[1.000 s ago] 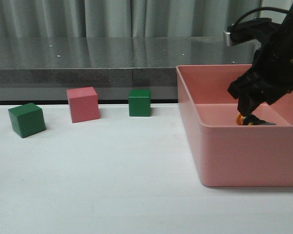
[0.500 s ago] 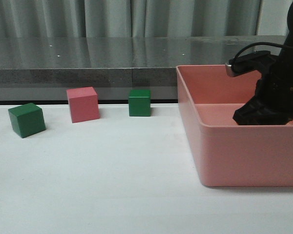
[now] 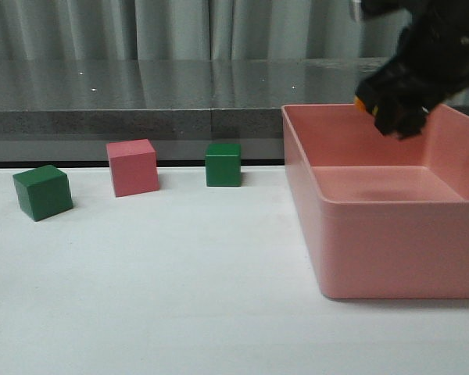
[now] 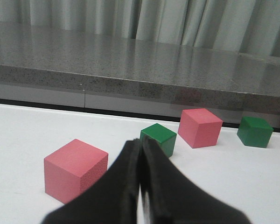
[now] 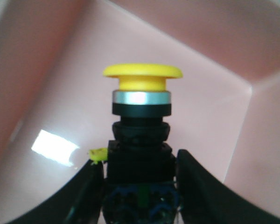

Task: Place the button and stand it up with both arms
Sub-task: 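Lift the button out of the bin and carry it toward the cubes, then lay the button on its side on the table and open the right gripper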

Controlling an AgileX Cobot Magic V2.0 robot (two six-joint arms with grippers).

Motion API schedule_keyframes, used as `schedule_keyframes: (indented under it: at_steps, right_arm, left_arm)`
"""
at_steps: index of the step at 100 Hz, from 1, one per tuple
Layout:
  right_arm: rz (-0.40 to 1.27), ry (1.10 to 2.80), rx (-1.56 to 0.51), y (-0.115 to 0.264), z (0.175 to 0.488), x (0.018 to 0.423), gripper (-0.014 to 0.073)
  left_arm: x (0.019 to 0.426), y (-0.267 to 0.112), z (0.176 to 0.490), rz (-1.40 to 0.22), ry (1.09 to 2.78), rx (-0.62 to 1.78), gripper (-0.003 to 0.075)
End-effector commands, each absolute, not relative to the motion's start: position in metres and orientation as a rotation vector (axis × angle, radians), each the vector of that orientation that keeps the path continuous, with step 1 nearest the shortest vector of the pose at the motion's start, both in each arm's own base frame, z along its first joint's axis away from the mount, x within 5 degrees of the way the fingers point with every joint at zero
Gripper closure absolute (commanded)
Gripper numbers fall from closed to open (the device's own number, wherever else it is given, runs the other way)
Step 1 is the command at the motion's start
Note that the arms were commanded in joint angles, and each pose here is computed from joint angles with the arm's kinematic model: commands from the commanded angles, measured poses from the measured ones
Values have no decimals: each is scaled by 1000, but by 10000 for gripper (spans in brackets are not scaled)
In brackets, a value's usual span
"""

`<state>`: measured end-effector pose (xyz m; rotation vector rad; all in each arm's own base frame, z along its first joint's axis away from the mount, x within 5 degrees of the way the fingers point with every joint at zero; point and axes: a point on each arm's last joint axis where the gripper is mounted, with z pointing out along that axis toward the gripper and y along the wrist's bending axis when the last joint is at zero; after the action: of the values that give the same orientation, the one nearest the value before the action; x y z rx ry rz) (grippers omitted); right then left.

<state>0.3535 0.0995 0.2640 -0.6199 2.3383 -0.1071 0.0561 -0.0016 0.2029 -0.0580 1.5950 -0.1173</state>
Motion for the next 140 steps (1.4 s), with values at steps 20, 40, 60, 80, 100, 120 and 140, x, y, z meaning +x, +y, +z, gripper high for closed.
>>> schedule_keyframes:
  at_steps: [20, 40, 60, 80, 100, 120, 140]
  right_arm:
    - [-54, 1921, -1111, 193, 327, 326, 421]
    - [-48, 1772, -1435, 252, 299, 321, 421]
    - [-41, 1744, -1593, 294, 254, 327, 421]
    - [-23, 1734, -1659, 319, 224, 327, 414]
    - [-20, 1746, -1683, 324, 212, 327, 253]
    - [-18, 1738, -1675, 324, 212, 327, 50]
    - [-24, 1746, -1686, 322, 217, 325, 49]
  left_arm:
    - [56, -3, 196, -143, 1533, -60, 740]
    - [56, -3, 196, -143, 1533, -60, 740]
    - [56, -3, 196, -143, 1533, -60, 740]
    - [56, -3, 196, -143, 1533, -60, 740]
    - [56, -3, 196, -143, 1533, -60, 740]
    - [56, -3, 196, -143, 1533, -60, 740]
    - [56, -3, 196, -143, 1533, -60, 740]
